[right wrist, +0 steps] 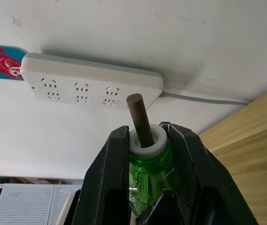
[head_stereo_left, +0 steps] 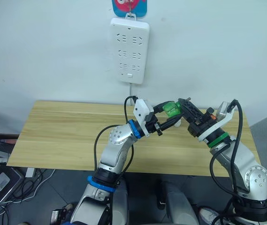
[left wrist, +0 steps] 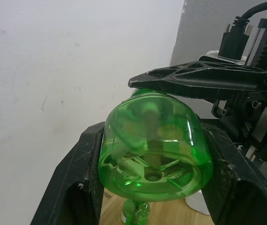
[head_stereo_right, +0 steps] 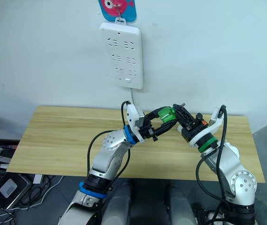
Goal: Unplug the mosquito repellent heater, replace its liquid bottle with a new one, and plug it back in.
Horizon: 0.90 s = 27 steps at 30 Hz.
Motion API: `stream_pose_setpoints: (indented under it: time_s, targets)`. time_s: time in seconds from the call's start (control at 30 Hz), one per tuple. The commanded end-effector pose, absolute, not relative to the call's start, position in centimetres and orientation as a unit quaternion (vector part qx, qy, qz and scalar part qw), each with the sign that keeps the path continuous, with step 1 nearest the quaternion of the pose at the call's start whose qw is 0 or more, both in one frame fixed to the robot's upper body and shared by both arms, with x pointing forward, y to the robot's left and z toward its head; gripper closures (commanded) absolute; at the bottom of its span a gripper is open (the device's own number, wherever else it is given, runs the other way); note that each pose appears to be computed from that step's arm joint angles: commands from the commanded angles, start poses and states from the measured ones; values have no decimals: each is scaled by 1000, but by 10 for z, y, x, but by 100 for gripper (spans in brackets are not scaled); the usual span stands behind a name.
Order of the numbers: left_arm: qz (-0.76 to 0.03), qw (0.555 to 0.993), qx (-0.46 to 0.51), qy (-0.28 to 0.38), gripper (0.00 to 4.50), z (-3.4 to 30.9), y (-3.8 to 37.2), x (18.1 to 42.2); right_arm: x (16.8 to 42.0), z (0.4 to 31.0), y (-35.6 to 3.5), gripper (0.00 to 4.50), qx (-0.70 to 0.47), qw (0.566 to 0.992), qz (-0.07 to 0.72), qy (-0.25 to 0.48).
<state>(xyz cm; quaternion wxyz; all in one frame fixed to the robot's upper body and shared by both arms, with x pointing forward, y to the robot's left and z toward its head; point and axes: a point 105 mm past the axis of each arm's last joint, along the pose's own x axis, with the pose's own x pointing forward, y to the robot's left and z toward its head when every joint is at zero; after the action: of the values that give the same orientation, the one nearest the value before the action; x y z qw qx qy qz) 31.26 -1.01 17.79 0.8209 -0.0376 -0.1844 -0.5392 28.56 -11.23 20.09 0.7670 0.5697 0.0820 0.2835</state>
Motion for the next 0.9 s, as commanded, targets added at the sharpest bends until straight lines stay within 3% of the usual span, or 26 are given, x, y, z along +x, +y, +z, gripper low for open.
stream_pose_setpoints:
  time_s: [0.03, 0.5, 0.57, 0.73, 0.9]
  targets:
    - [-536, 817, -41, -208, 223, 188, -13, 310, 277, 213, -109, 362, 565, 764, 305, 67]
    - [-531, 820, -24, -214, 223, 189, -14, 311, 284, 212, -111, 362, 561, 772, 293, 62]
    - [-532, 819, -25, -215, 150, 189, -14, 310, 285, 211, -113, 362, 563, 772, 289, 61]
    - [-527, 821, -28, -217, 16, 191, -14, 310, 286, 214, -118, 362, 572, 768, 282, 52]
    - [-529, 820, -33, -215, 0, 191, -15, 310, 287, 216, -120, 362, 579, 764, 280, 45]
